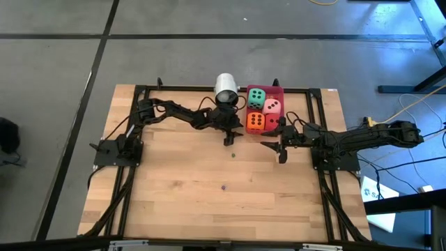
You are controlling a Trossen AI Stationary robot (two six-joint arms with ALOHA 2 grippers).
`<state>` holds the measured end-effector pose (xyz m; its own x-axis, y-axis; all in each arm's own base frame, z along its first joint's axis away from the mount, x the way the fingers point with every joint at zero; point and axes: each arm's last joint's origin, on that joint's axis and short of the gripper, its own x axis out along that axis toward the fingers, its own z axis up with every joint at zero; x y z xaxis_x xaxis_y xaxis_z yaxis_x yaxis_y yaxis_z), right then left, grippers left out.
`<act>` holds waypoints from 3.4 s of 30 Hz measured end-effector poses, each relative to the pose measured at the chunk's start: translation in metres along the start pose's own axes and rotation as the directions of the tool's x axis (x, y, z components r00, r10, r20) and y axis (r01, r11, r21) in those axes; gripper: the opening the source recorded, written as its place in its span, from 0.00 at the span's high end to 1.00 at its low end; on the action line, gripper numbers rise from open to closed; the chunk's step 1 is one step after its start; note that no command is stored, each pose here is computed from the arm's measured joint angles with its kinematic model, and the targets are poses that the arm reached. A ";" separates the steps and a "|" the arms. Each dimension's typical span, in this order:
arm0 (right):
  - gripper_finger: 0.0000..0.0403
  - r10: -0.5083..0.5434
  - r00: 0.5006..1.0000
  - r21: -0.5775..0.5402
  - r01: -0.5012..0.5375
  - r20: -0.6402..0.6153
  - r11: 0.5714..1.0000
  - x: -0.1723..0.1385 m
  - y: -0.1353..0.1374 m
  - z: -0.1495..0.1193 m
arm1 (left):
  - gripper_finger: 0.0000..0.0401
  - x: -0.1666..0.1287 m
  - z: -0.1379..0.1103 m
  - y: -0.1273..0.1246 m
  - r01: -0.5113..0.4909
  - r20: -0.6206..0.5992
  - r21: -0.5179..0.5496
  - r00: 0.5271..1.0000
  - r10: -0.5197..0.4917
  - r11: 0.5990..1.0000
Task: Pick & Place Dice
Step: Move the small orange dice to the middle of the table
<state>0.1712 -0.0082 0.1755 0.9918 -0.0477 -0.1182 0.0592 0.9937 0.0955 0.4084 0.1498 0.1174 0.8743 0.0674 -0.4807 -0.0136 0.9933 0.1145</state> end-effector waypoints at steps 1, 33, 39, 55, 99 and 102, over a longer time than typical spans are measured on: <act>0.56 0.000 1.000 0.000 0.000 0.000 1.000 0.000 0.000 0.000 | 0.50 0.000 0.000 0.000 0.000 0.000 0.000 1.000 0.000 1.000; 0.56 -0.003 1.000 0.000 0.003 -0.007 1.000 0.000 0.000 -0.001 | 0.50 -0.013 0.041 -0.006 -0.019 -0.016 0.033 1.000 0.020 0.999; 0.56 -0.006 1.000 0.008 0.006 -0.023 1.000 0.000 0.000 -0.002 | 0.60 -0.026 0.048 -0.030 0.061 -0.139 0.078 0.989 -0.050 0.995; 0.56 -0.220 0.899 -0.203 0.151 -0.378 0.967 0.056 -0.007 0.048 | 0.92 -0.113 0.053 -0.063 0.295 -0.136 0.003 0.947 -0.292 0.956; 0.99 -0.301 0.297 -0.304 0.037 -0.906 0.952 0.208 -0.130 0.043 | 0.93 -0.207 -0.011 -0.097 0.355 0.375 -0.001 0.867 -0.329 0.935; 0.99 -0.306 0.270 -0.308 0.033 -0.913 0.951 0.210 -0.131 0.036 | 0.93 -0.207 -0.011 -0.097 0.357 0.375 0.000 0.866 -0.331 0.934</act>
<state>0.3754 -0.1518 0.1736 0.1468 -0.2237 -0.9635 0.0542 0.9744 -0.2180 0.2240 0.0400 0.1963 0.9436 -0.3050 -0.1285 0.2989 0.9521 -0.0648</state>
